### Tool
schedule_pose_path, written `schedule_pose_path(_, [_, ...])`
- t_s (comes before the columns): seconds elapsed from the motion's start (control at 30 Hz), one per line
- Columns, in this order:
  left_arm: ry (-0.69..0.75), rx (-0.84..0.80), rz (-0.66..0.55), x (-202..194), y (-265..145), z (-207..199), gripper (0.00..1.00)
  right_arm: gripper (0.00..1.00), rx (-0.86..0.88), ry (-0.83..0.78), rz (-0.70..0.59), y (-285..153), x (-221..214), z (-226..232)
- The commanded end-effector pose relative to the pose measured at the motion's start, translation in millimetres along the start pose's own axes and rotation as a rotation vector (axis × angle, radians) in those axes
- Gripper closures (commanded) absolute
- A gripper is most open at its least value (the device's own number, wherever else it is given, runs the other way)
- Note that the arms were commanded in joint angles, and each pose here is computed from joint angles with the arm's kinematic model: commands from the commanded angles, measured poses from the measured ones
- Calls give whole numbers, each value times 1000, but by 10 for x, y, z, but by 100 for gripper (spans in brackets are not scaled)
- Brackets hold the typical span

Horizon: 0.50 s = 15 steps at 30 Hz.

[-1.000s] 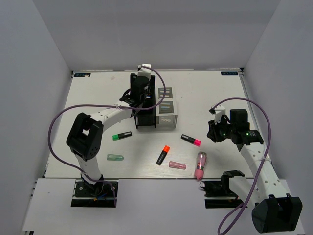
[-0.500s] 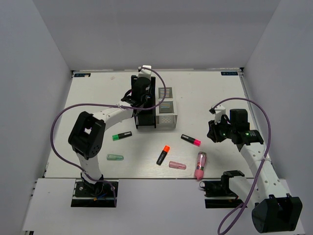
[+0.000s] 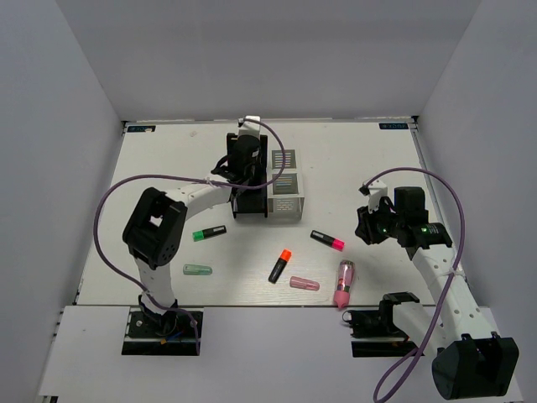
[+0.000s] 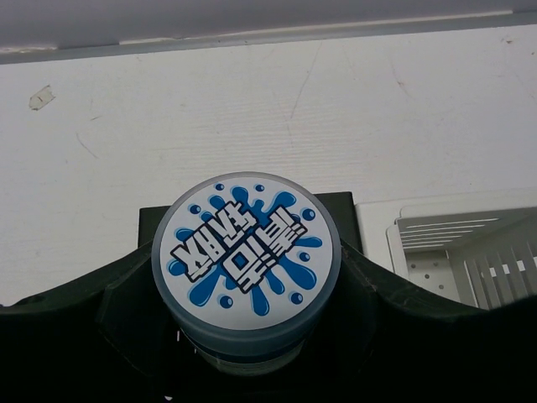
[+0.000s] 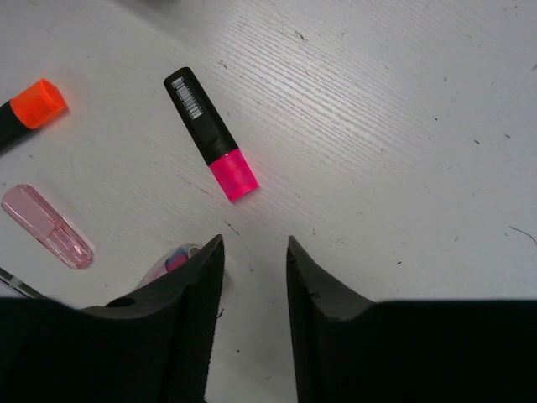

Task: Sort the stationery into containers
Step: Place the stationery in the storage box.

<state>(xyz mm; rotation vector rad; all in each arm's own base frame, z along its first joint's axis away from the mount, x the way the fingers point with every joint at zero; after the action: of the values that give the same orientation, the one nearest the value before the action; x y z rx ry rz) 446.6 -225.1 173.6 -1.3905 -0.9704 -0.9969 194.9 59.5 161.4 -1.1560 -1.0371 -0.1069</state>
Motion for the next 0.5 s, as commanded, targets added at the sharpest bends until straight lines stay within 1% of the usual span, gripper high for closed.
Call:
schedule_pose_path(0.0, [-70, 12, -94, 316, -4, 22, 100, 59, -12, -18, -27, 14, 35, -26])
schedule_pose_path(0.03, [-71, 19, -91, 302, -2, 37, 100, 56, -13, -17, -27, 11, 37, -29])
schedule_pose_path(0.07, [-76, 19, -91, 306, -13, 40, 97, 53, -12, -15, -26, 13, 33, -26])
schedule_pose_path(0.1, [-82, 25, -91, 309, -17, 47, 92, 47, -8, -16, -27, 15, 38, -21])
schedule_pose_path(0.13, [-81, 23, -86, 300, -38, 49, 72, 44, -5, -14, -24, 16, 29, -15])
schedule_pose_path(0.17, [-80, 23, -86, 296, -46, 54, 58, 42, -2, -22, -26, 17, 35, -8])
schedule_pose_path(0.2, [-76, 22, -73, 237, -58, 68, 46, 41, -3, -19, -24, 19, 23, -14])
schedule_pose_path(0.23, [-77, 19, -76, 247, -85, 62, 27, 39, -3, -19, -24, 16, 29, -15])
schedule_pose_path(0.27, [-77, 15, -82, 282, -118, 64, 18, 37, -3, -19, -28, 12, 37, -14])
schedule_pose_path(0.33, [-68, 10, -75, 243, -184, 75, 3, 37, -2, -19, -26, 14, 31, -13])
schedule_pose_path(0.37, [-74, 5, -90, 325, -245, 91, 1, 35, 0, -18, -24, 16, 28, -10])
schedule_pose_path(0.43, [-72, 8, -76, 272, -286, 116, 1, 35, 0, -22, -29, 14, 35, -13])
schedule_pose_path(0.47, [-82, 6, -85, 331, -345, 134, 1, 35, 2, -19, -27, 11, 33, -6])
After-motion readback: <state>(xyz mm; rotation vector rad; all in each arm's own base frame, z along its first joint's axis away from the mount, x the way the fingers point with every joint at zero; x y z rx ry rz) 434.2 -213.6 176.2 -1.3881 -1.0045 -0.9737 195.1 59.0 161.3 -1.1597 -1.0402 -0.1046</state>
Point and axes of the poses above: each gripper's point midway between its finger pads, its own y axis out along the fingers, its own z axis along the line the jaws close on, x = y × z, the point moved 5 cm from there along -y, back along the fingers, and after that the axes turned 4 degrees about -y, right-handed, at the moved point
